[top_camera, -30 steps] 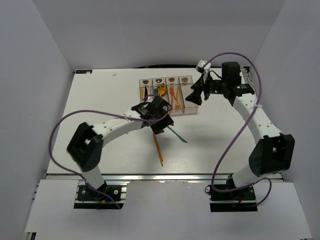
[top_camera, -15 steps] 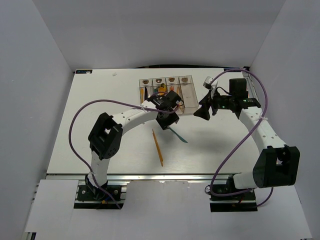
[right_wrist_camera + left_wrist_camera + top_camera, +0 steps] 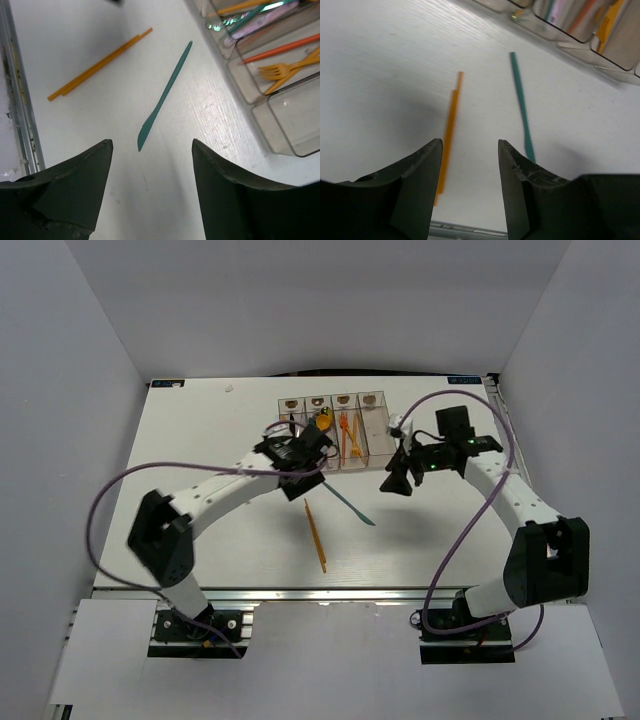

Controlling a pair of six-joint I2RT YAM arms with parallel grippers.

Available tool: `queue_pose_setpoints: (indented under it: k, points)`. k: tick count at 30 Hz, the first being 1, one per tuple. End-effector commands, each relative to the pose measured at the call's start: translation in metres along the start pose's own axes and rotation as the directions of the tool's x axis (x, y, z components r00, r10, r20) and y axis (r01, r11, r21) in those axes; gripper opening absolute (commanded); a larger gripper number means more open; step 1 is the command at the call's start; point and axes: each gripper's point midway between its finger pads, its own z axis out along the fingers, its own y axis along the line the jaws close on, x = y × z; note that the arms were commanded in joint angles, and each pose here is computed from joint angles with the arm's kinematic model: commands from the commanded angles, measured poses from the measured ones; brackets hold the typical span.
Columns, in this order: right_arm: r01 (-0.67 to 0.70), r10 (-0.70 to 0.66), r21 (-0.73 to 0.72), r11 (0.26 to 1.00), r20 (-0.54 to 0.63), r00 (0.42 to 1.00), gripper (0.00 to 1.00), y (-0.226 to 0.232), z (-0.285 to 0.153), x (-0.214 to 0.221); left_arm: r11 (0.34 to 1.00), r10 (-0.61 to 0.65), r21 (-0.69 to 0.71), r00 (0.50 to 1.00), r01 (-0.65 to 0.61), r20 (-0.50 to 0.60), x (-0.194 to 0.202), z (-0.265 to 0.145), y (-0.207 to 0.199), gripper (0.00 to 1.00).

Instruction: Sort the eating utensils into containers

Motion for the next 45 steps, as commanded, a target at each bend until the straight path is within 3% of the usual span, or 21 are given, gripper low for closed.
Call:
queue_pose_setpoints:
  k: [1,3,4,5,9,19,24,31,34,40,45]
  points:
    - [-0.012,0.016,0.028,1.000,-0.167,0.986,0.70,0.008,0.024,0.030,1.000,-0.016,0.007,0.994,0.016,0.111,-0.034,-0.039,0.046,0.60]
    - [0.027,-0.018,0.036,0.999,-0.238,0.971,0.70,0.014,0.044,0.038,1.000,-0.005,-0.030,0.994,0.009,0.107,-0.026,-0.036,0.078,0.63]
    - [-0.027,0.044,0.063,0.998,-0.273,0.961,0.71,0.018,0.049,0.049,0.999,-0.010,-0.029,0.994,0.014,0.109,-0.025,-0.038,0.088,0.65]
    - [0.000,0.045,0.149,0.989,-0.300,0.953,0.74,0.004,0.054,0.051,0.999,-0.038,0.011,0.992,0.037,0.124,-0.027,-0.052,0.095,0.68]
    - [0.010,0.085,0.251,0.968,-0.364,0.928,0.78,-0.003,0.080,0.057,0.994,-0.103,0.035,0.986,0.099,0.131,-0.014,-0.059,0.139,0.70]
    - [-0.041,0.183,0.308,0.951,-0.450,0.874,0.78,-0.015,0.136,0.079,0.964,-0.239,0.159,0.959,0.215,0.153,-0.007,-0.077,0.172,0.70]
    - [-0.030,0.177,0.307,0.951,-0.464,0.868,0.64,-0.005,0.150,0.087,0.965,-0.236,0.147,0.962,0.216,0.138,-0.002,-0.074,0.174,0.70]
    - [-0.029,0.187,0.303,0.952,-0.509,0.840,0.14,0.009,0.148,0.117,0.965,-0.239,0.145,0.961,0.219,0.137,-0.002,-0.073,0.175,0.70]
    - [-0.041,0.186,0.277,0.960,-0.522,0.833,0.00,0.018,0.145,0.126,0.965,-0.240,0.141,0.961,0.221,0.137,-0.001,-0.072,0.176,0.70]
    - [-0.043,0.114,0.153,0.987,-0.490,0.864,0.00,0.036,0.144,0.106,0.967,-0.235,0.132,0.963,0.217,0.134,0.000,-0.070,0.175,0.71]
    - [0.009,-0.011,-0.010,1.000,-0.326,0.945,0.00,0.054,0.140,0.023,0.966,-0.236,0.135,0.963,0.219,0.132,0.000,-0.069,0.174,0.71]
